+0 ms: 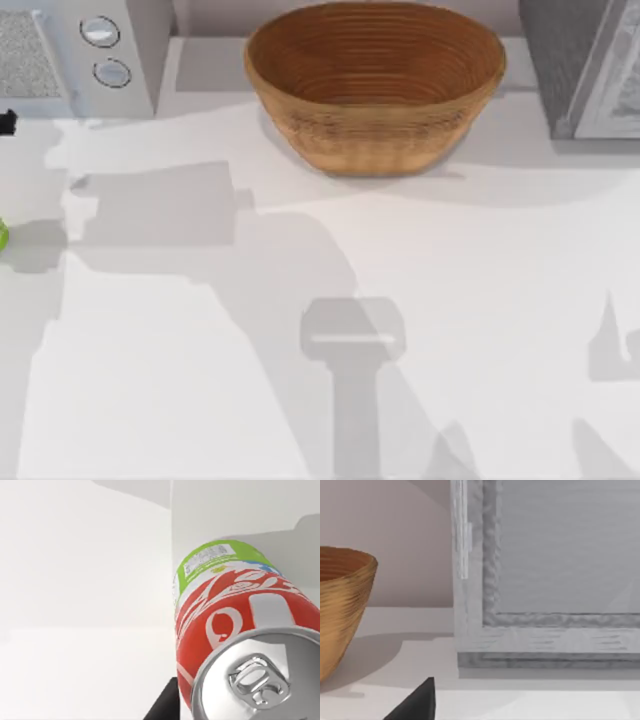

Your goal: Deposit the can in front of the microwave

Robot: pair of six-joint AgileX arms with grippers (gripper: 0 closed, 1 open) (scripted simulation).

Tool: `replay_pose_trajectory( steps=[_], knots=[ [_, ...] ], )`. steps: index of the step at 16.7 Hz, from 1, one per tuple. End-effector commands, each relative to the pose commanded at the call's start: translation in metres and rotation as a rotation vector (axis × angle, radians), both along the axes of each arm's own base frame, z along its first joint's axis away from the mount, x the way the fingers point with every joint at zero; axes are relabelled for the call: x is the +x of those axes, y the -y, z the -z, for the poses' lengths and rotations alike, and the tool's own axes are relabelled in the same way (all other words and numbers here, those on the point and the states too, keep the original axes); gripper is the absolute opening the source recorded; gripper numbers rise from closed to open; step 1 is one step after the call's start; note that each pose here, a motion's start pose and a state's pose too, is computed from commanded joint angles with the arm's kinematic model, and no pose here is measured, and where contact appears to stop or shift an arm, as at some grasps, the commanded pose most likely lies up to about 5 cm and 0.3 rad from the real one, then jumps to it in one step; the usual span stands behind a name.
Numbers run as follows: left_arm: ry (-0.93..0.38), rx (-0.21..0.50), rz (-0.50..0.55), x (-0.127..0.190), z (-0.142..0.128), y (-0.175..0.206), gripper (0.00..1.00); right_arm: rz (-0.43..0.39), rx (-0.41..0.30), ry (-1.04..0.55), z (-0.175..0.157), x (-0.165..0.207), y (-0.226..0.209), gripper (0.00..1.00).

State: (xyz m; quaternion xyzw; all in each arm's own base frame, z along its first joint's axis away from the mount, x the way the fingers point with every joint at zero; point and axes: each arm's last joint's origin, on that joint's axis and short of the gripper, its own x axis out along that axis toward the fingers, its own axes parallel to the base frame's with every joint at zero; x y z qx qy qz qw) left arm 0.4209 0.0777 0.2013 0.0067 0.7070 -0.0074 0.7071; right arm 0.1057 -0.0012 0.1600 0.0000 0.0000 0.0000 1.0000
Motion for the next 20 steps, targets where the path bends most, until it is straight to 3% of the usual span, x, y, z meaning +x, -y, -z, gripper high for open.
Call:
replay_pose_trajectory(
  steps=[3, 4, 13, 20],
  knots=[
    [0.000, 0.000, 0.000, 0.000, 0.000, 0.000, 0.98, 0.000, 0.000, 0.000, 0.000, 0.000, 0.000, 1.00],
    [0.000, 0.000, 0.000, 0.000, 0.000, 0.000, 1.00, 0.000, 0.000, 0.000, 0.000, 0.000, 0.000, 1.00],
    [-0.001, 0.000, 0.001, 0.000, -0.001, 0.000, 1.00, 0.000, 0.000, 0.000, 0.000, 0.000, 0.000, 1.00],
    [0.000, 0.000, 0.001, 0.000, -0.040, 0.000, 1.00, 0.000, 0.000, 0.000, 0.000, 0.000, 0.000, 1.00]
  ],
)
